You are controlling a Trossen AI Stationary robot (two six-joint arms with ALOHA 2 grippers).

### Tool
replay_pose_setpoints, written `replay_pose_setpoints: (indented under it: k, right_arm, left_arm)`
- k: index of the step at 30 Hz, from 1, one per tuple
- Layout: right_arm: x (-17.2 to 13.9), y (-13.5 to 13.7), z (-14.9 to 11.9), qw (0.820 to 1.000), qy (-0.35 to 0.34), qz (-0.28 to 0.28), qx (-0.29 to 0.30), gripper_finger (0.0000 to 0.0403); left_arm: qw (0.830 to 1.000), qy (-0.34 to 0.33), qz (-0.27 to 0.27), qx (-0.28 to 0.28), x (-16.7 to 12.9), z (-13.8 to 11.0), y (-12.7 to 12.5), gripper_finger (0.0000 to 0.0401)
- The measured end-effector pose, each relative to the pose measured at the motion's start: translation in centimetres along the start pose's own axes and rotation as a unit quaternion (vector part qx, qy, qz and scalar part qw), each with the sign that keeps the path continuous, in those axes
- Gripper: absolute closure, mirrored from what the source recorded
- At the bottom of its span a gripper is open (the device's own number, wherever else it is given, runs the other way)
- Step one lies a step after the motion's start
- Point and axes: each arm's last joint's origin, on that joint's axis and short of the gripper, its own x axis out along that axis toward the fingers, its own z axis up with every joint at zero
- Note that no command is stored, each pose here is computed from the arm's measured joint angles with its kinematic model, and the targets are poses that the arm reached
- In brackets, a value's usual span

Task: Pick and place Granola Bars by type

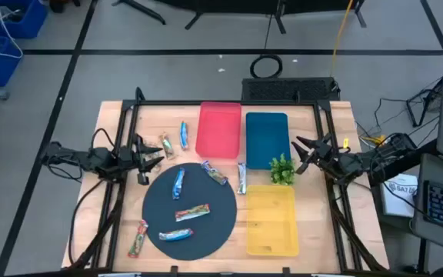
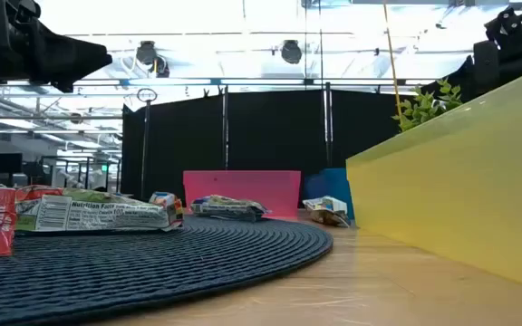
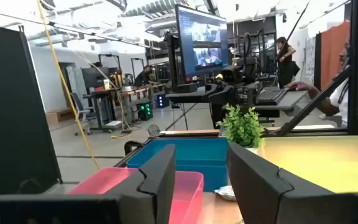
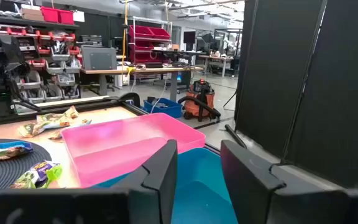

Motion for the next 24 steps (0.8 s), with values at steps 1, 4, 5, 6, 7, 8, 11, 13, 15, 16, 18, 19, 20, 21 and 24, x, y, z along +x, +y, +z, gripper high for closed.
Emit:
replay_pose_setpoints:
  k: [1, 4, 5, 6, 7, 8, 11, 13, 15, 16, 18, 19, 20, 21, 24]
  right_arm:
    - [0.0, 0.0, 0.0, 1.0, 0.0, 0.0, 0.0, 0.0287]
    - [0.0, 0.0, 0.0, 1.0, 0.0, 0.0, 0.0, 0.0287]
    - [0.0, 0.0, 0.0, 1.0, 0.0, 0.0, 0.0, 0.0287]
    - [0.0, 0.0, 0.0, 1.0, 0.0, 0.0, 0.0, 0.0287]
    - [0.0, 0.0, 0.0, 1.0, 0.0, 0.0, 0.0, 0.0287]
    - [0.0, 0.0, 0.0, 1.0, 0.0, 0.0, 0.0, 0.0287]
    - [0.0, 0.0, 0.0, 1.0, 0.0, 0.0, 0.0, 0.0287]
    - [0.0, 0.01, 0.0, 1.0, 0.0, 0.0, 0.0, 0.0287]
    - [0.0, 0.0, 0.0, 1.0, 0.0, 0.0, 0.0, 0.0287]
    - [0.0, 0.0, 0.0, 1.0, 0.0, 0.0, 0.0, 0.0287]
    - [0.0, 0.0, 0.0, 1.0, 0.0, 0.0, 0.008, 0.0287]
    - [0.0, 0.0, 0.0, 1.0, 0.0, 0.0, 0.015, 0.0287]
    - [0.0, 0.0, 0.0, 1.0, 0.0, 0.0, 0.022, 0.0287]
    - [0.0, 0.0, 0.0, 1.0, 0.0, 0.0, 0.027, 0.0287]
    - [0.0, 0.0, -0.01, 1.0, 0.0, 0.0, 0.027, 0.0287]
  left_arm:
    - [1.0, 0.0, 0.0, -0.005, 0.0, 0.0, 0.0, 0.0252]
    - [1.0, 0.0, 0.0, -0.006, 0.0, 0.0, 0.0, 0.0252]
    - [1.0, 0.0, 0.0, -0.005, 0.0, 0.0, 0.0, 0.0252]
    - [1.0, 0.0, 0.0, -0.005, 0.0, 0.0, 0.0, 0.0252]
    - [1.0, 0.0, 0.0, -0.005, 0.0, 0.0, 0.0, 0.0252]
    - [1.0, 0.0, 0.0, -0.005, 0.0, 0.0, 0.0, 0.0252]
    - [1.0, 0.0, 0.0, -0.011, 0.0, 0.0, 0.0, 0.0252]
    - [1.0, 0.0, 0.0, -0.02, 0.0, 0.0, 0.0, 0.0252]
    - [1.0, 0.0, 0.0, -0.02, 0.0, 0.0, 0.0, 0.0252]
    - [1.0, 0.0, 0.0, -0.02, 0.0, 0.0, 0.0, 0.0252]
    - [1.0, 0.0, 0.0, -0.02, 0.0, 0.0, 0.0, 0.0252]
    - [1.0, 0.0, 0.0, -0.021, 0.0, 0.0, 0.0, 0.0252]
    - [1.0, 0.0, 0.0, -0.022, 0.0, 0.0, 0.0, 0.0252]
    - [1.0, 0.0, 0.0, -0.022, 0.0, 0.0, 0.0, 0.0252]
    - [1.0, 0.0, 0.0, -0.022, 0.0, 0.0, 0.0, 0.0252]
